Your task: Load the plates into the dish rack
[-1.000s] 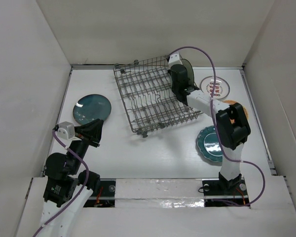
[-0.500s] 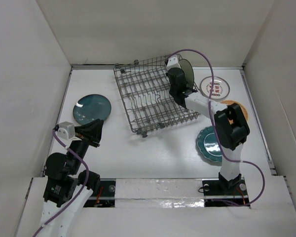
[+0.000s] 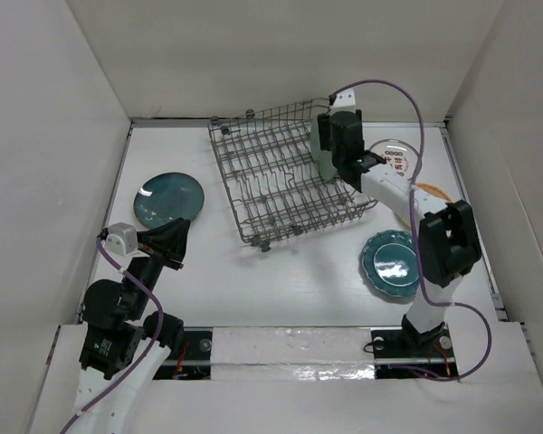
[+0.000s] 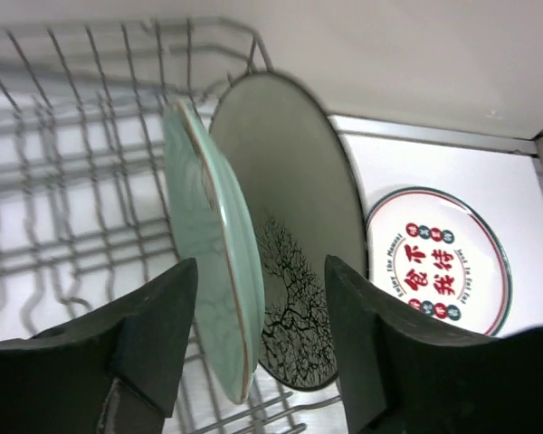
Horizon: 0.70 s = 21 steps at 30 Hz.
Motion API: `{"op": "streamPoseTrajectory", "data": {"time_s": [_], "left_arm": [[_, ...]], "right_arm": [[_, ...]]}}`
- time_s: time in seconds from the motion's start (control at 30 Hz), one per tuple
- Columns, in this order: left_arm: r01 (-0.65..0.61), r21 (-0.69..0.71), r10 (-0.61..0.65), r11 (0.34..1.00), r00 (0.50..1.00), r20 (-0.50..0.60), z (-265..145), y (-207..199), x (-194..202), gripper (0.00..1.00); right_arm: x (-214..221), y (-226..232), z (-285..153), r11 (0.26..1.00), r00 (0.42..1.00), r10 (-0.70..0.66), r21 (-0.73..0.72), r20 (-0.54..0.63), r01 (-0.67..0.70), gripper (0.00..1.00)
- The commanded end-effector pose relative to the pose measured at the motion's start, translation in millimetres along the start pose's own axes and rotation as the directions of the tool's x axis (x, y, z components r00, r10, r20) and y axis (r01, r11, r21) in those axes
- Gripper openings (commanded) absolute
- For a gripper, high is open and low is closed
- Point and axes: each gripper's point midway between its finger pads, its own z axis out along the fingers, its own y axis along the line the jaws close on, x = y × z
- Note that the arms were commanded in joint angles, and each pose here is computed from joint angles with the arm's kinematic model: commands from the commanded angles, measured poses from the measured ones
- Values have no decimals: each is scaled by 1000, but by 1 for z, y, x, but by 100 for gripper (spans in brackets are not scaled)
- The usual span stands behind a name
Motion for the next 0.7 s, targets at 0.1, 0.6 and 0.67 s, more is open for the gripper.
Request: {"op": "streamPoseTrajectory", "data": {"time_s": [0.1,0.6,0.67], "left_arm": [[-3,20,2,1000,999,44,0,-5,-12,15],[-9,85,0,996,995,103,-14,-17,-25,16],[-4,98,-6,995,995,103,-17,-20,-25,16]], "right_arm": [[-59,-51,-59,905,895,424,-104,139,-412,61],[176,-307,-129,305,441,823,376,357,-875,54],[200,-320,-132,259,406,849,403,339,-878,65]]}}
